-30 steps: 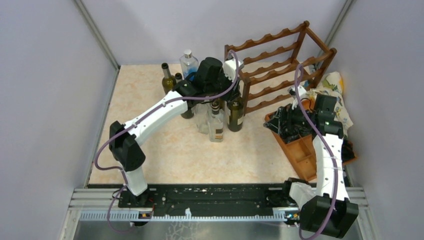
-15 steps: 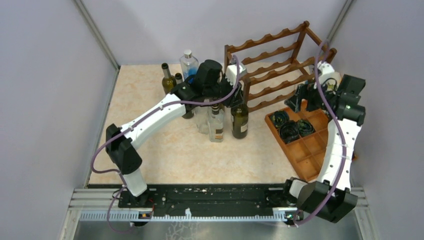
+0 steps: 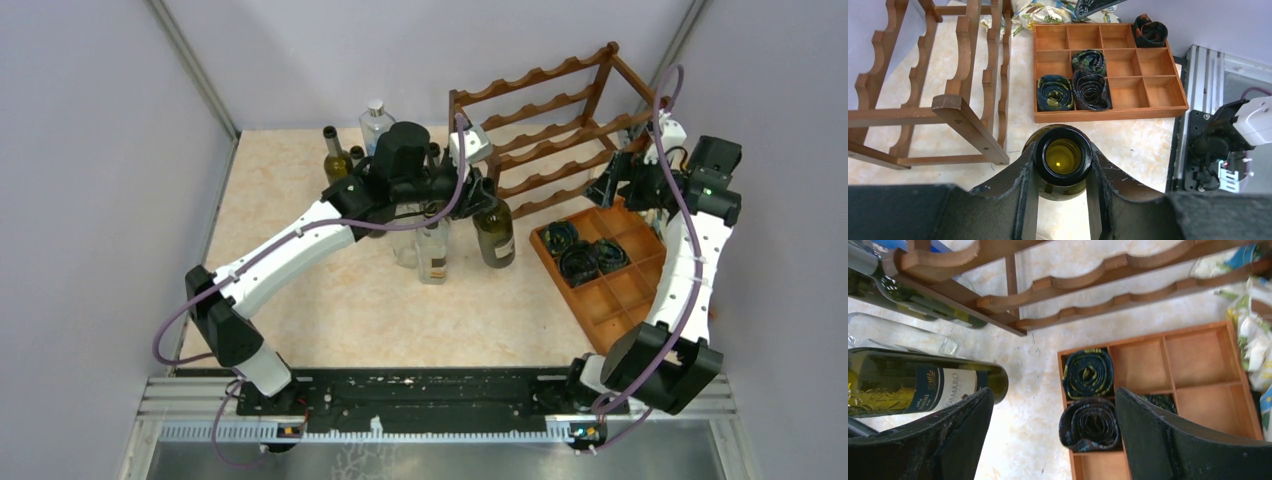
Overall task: Put the wine bottle on the wine rack
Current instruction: Pick up the wine bottle from the center of the board.
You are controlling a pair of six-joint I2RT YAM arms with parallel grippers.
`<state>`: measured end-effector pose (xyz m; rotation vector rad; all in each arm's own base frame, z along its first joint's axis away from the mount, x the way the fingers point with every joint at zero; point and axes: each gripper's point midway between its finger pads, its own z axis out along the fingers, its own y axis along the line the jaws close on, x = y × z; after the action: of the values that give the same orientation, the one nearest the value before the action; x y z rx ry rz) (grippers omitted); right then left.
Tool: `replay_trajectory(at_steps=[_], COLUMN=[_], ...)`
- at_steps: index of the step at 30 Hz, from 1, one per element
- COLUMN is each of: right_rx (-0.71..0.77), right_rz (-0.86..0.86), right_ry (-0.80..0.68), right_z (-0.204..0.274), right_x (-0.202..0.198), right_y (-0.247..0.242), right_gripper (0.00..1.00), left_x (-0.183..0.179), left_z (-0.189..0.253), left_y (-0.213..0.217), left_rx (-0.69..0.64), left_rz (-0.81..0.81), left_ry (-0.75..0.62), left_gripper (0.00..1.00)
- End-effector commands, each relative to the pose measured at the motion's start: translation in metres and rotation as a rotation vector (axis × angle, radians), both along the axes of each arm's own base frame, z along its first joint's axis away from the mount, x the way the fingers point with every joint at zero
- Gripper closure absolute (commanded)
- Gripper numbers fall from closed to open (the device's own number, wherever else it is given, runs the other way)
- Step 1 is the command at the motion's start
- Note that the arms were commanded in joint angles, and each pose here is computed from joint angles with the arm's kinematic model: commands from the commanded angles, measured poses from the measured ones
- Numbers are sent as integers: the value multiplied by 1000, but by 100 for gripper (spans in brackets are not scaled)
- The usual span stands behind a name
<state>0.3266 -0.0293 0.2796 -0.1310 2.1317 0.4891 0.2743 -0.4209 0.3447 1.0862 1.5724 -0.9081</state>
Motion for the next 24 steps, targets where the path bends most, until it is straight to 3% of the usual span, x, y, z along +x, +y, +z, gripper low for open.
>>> replay_trajectory(at_steps=[1, 10, 24], right_rx=[48, 80, 116], right_rz=[-46, -32, -15], right_ry=[17, 46, 59], right_z=[-6, -24, -37], right_x=[1, -1, -3], right_y=[-8, -5, 1], right_gripper=[11, 12, 12], left_x=[-11, -17, -2], left_z=[61, 69, 45], left_y=[-11, -46, -89], left_rx=[-132, -98, 82], left_rz=[-75, -128, -41], left_ry=[-224, -426, -700], left_gripper=[100, 100, 100])
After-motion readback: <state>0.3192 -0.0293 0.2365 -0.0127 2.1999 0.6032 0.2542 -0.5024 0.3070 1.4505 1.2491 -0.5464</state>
